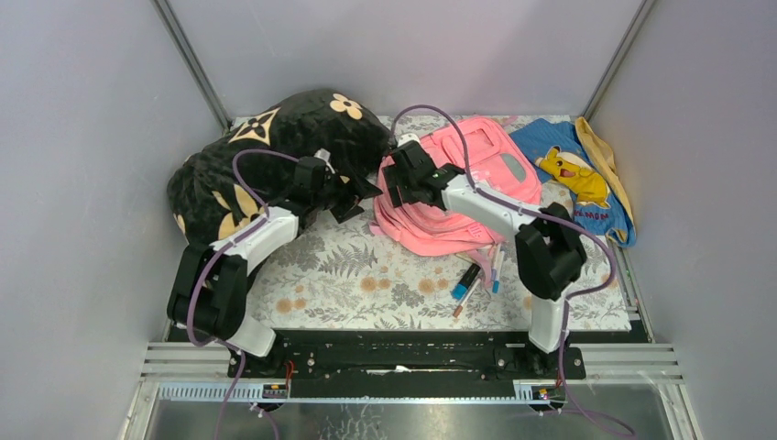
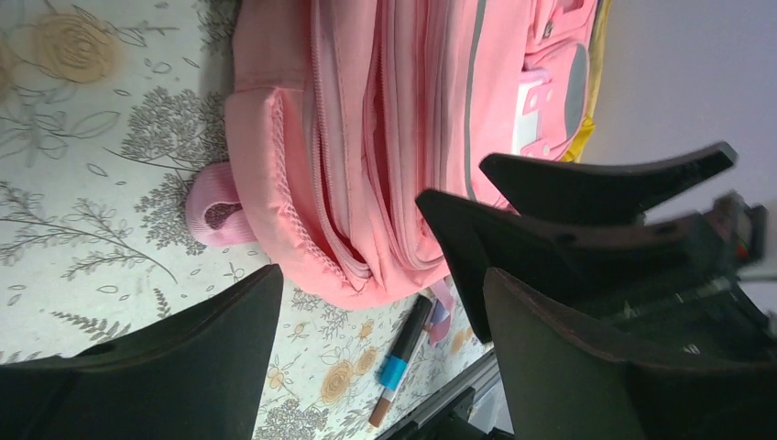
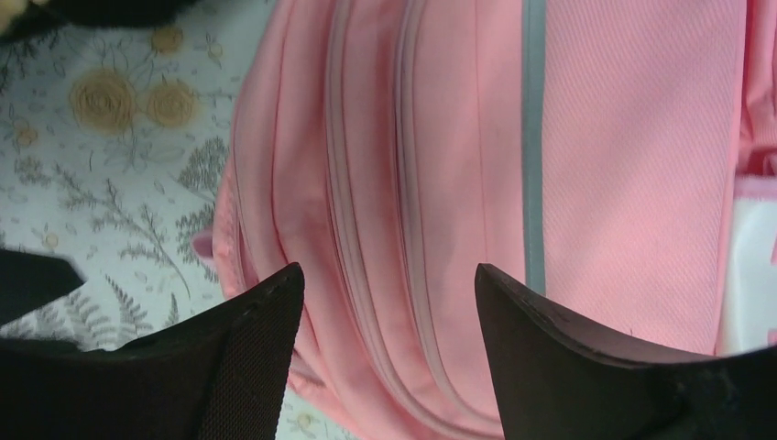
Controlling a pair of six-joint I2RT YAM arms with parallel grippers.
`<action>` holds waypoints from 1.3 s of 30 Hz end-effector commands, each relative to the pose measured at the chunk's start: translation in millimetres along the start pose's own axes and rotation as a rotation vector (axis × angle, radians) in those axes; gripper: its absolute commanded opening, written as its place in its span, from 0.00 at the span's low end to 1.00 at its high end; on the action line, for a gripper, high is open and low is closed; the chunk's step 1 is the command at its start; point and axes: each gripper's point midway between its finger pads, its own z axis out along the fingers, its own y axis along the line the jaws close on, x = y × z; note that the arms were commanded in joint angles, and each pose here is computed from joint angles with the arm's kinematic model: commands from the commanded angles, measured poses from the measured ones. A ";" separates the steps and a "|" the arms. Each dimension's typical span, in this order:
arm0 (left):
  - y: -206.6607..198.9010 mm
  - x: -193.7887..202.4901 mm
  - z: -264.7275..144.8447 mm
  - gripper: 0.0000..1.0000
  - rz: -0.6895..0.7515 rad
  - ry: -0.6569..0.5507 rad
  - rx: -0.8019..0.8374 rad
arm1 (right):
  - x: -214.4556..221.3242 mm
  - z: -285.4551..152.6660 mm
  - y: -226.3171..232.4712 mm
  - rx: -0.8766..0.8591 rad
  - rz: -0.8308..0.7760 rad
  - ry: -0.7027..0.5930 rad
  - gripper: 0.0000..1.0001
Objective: Pack the student bag
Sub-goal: Adjust the student bag at the center of the board.
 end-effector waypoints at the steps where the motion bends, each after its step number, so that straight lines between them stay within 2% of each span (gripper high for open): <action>1: -12.4 -14.7 -17.8 0.87 0.007 -0.061 0.067 | -28.7 17.0 2.1 0.051 -0.023 -0.065 0.74; 8: 5.0 -18.4 -27.3 0.87 -0.029 -0.087 0.050 | -12.8 44.7 -7.6 0.150 -0.063 -0.025 0.74; 11: 9.6 -18.0 -27.9 0.87 -0.034 -0.083 0.048 | -12.4 43.9 -16.6 0.228 -0.095 -0.036 0.68; 15: 12.4 -17.0 -26.4 0.87 -0.039 -0.075 0.050 | -23.2 31.2 -24.3 0.268 -0.088 -0.074 0.36; 18: 12.1 -16.8 -25.4 0.87 -0.037 -0.073 0.053 | -38.5 15.2 -24.6 0.257 -0.071 -0.114 0.03; 19: 11.5 -17.0 -25.4 0.87 -0.034 -0.072 0.055 | -45.1 8.3 -24.3 0.250 -0.062 -0.128 0.00; 30: -12.3 -16.4 -24.4 0.86 0.042 -0.039 0.138 | -92.2 -55.3 -13.9 0.091 0.024 -0.235 0.00; 33: -19.1 -12.4 -23.5 0.86 0.063 -0.020 0.160 | -88.3 -54.7 -31.8 0.091 0.112 -0.249 0.00; 36: -20.2 -10.0 -23.1 0.86 0.067 -0.010 0.178 | -74.8 -41.4 -39.9 0.012 0.210 -0.235 0.00; 37: -19.7 -9.1 -23.1 0.87 0.068 -0.007 0.178 | -69.7 -37.6 -38.1 -0.012 0.222 -0.209 0.08; 38: -19.2 -8.1 -23.0 0.86 0.070 -0.002 0.179 | -67.2 -38.1 -35.3 -0.027 0.220 -0.190 0.21; 39: -18.2 -7.3 -22.5 0.86 0.073 0.002 0.177 | -66.7 -40.9 -33.2 -0.043 0.219 -0.183 0.43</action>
